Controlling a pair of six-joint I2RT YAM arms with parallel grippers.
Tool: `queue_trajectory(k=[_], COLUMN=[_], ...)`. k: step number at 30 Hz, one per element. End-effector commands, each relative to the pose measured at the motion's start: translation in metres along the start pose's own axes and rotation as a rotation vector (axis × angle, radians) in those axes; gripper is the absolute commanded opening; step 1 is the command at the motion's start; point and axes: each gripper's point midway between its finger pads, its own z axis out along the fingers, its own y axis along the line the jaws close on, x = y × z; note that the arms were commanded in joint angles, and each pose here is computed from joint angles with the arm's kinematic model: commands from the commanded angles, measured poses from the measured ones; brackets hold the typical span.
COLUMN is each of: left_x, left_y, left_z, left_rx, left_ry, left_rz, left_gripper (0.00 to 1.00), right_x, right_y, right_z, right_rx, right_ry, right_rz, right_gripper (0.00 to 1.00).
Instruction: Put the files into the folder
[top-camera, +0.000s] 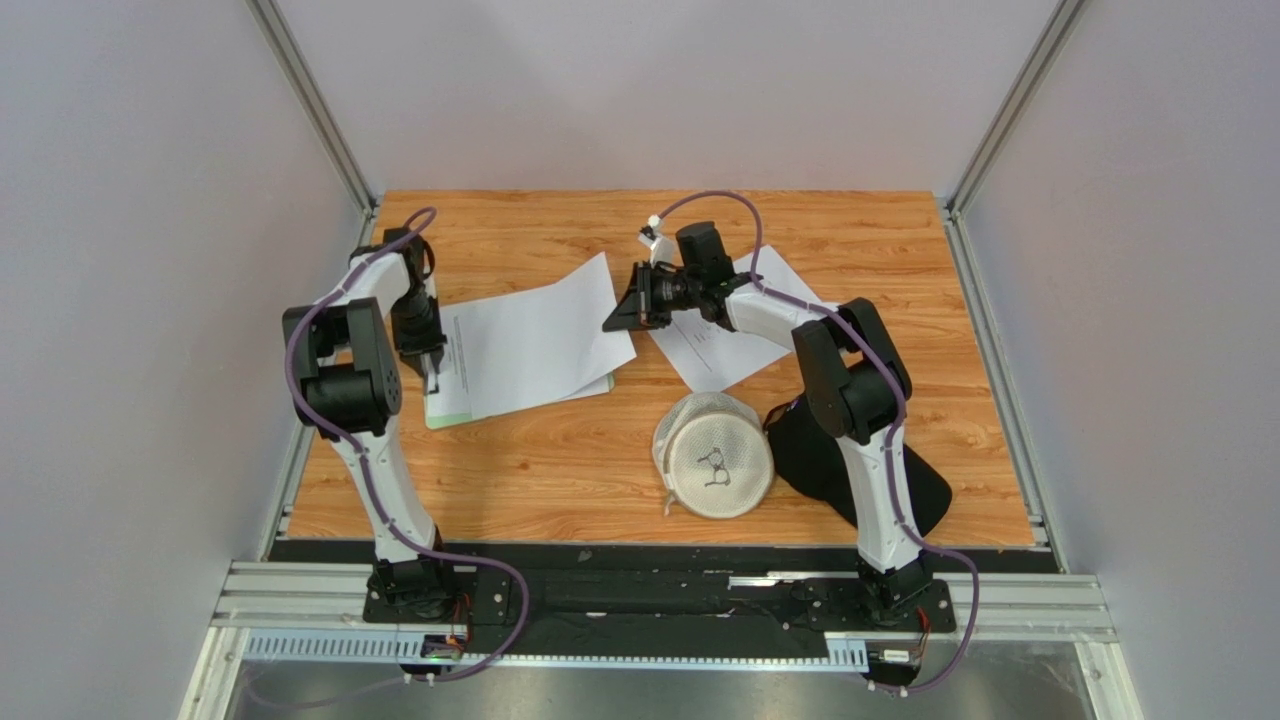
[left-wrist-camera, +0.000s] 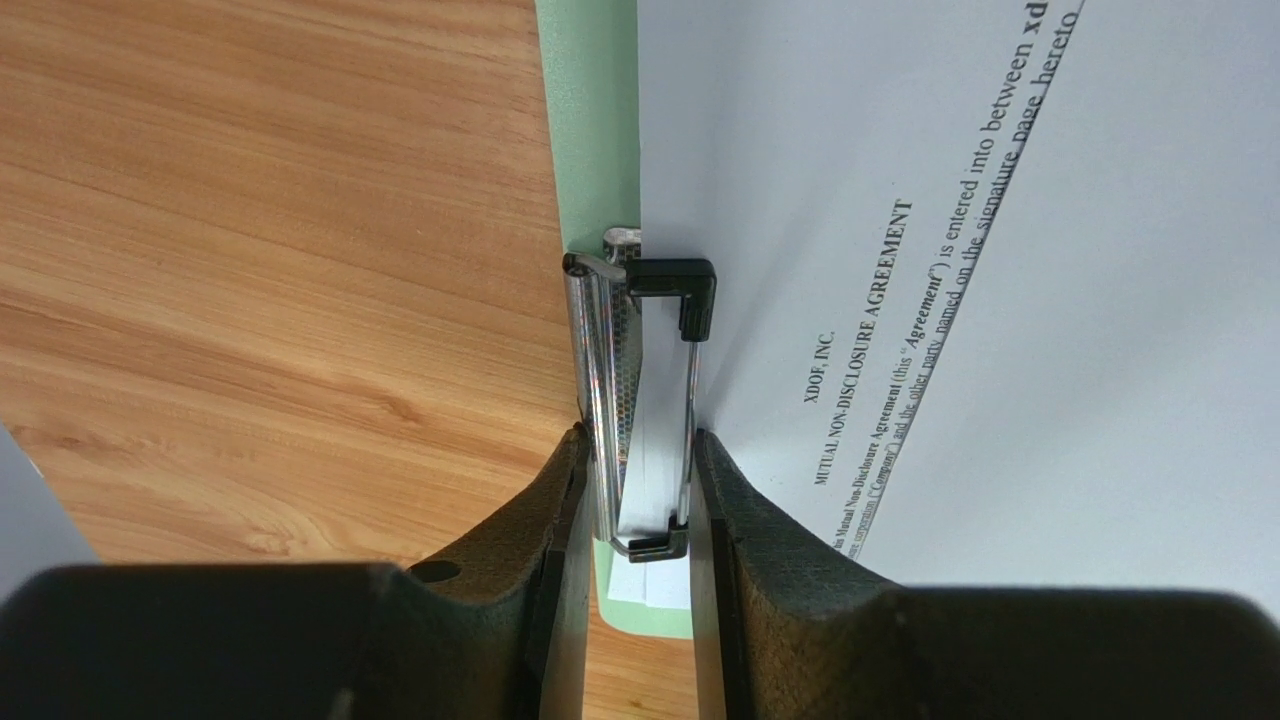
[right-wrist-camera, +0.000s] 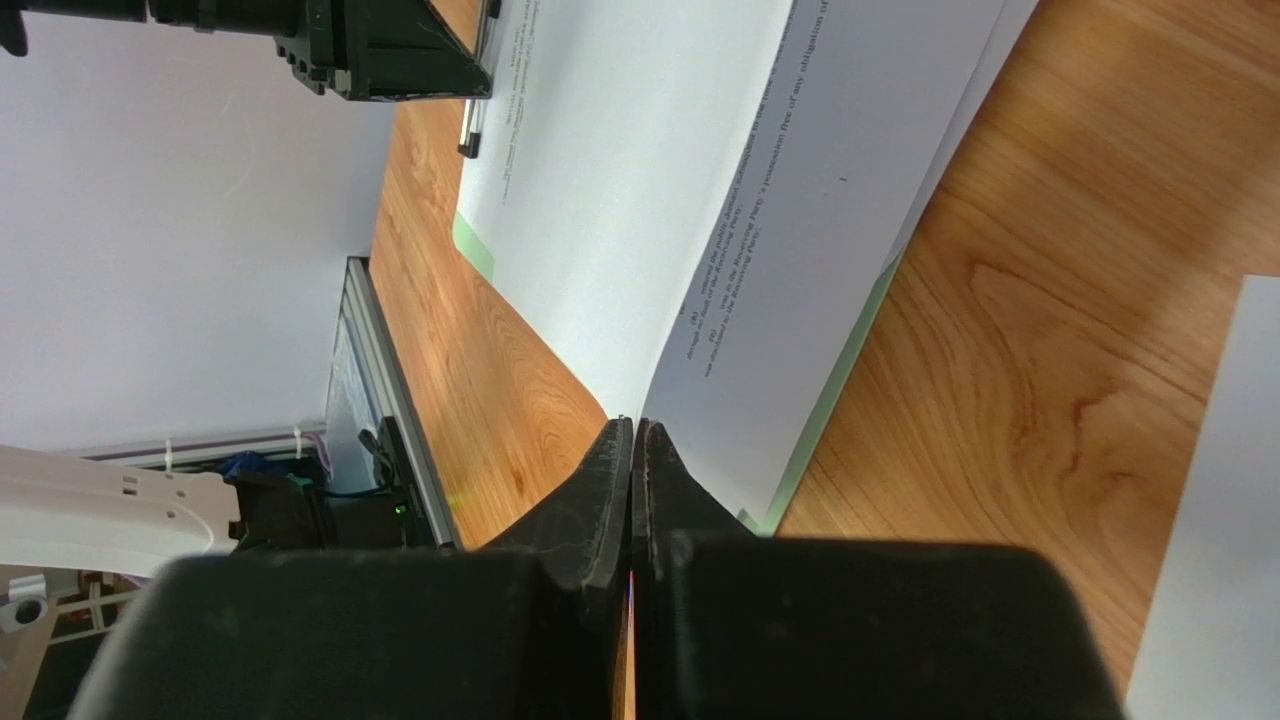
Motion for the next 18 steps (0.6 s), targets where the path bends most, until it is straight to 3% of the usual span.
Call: queue_trajectory(k=[1, 6, 7, 11, 18], left_x=[0.018, 0.030, 0.029, 0.021, 0.021], left_y=[-0.026, -0.032, -0.031, -0.023, -0.026], left_z=[-0.006, -0.019, -0.022, -0.026, -0.011], left_rx=[0.112, 0.154, 0.150, 0.103, 0.081], left_ry=[0.033, 0.024, 0.014, -0.013, 0.025], left_rz=[0.008, -0.020, -0.034, -0.040, -0.015], left_gripper=[0.20, 0.26, 0.36, 0.57, 0.57], right_x=[-0.015, -0.016, -0.017, -0.022, -0.016], right_y=[0.006, 0.009, 0.010, 0.009, 0.003], right_z=[-0.007, -0.002, -0.001, 0.002, 0.000], right_rx=[0.007, -0.019, -0.020, -0.009, 0.016], right_ry=[-0.024, -0.006, -0.005, -0.011, -0.004], right_rz=[-0.062, -0.064, -0.060, -0.056, -0.051], right_gripper=[0.00, 0.00, 0.00, 0.00, 0.00])
